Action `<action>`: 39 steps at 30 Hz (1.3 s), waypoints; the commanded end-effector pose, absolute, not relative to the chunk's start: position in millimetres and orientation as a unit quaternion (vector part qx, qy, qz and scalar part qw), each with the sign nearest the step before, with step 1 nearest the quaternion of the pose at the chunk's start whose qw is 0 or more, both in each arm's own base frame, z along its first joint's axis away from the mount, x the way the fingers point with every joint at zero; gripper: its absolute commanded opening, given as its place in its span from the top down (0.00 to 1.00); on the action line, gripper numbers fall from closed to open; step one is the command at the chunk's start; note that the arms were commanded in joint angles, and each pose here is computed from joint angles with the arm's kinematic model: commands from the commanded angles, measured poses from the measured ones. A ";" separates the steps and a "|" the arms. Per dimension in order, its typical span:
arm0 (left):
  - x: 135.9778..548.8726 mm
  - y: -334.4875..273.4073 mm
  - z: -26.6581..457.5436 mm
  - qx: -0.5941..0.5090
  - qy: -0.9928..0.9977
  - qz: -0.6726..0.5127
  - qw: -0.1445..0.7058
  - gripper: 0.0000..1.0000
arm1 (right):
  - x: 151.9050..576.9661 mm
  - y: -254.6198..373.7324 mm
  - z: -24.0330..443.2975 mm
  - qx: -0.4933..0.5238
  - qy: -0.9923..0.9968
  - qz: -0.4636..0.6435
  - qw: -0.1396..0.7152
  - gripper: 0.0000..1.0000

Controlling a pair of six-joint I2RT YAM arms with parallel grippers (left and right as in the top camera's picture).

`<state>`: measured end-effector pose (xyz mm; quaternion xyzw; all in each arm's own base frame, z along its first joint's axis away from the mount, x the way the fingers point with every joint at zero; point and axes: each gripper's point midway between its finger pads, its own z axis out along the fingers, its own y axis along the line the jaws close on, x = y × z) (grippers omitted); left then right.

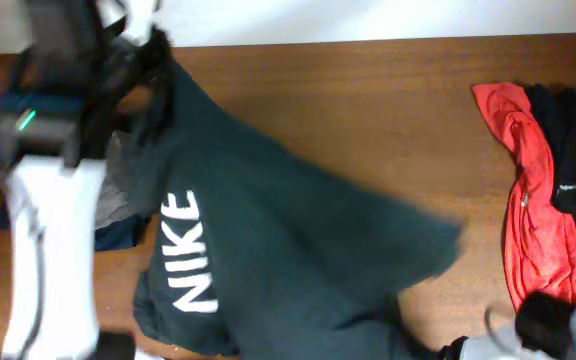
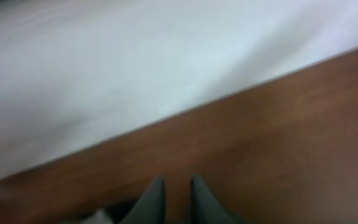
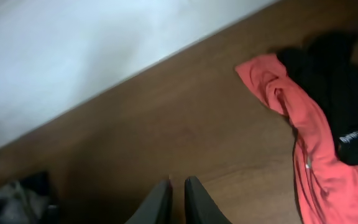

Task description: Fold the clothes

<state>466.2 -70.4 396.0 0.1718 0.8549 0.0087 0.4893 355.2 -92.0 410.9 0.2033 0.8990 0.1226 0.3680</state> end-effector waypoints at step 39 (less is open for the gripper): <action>414.0 -63.1 388.6 0.175 0.900 0.025 0.399 0.59 | 255.2 35.3 396.3 0.051 0.944 0.074 0.317 0.41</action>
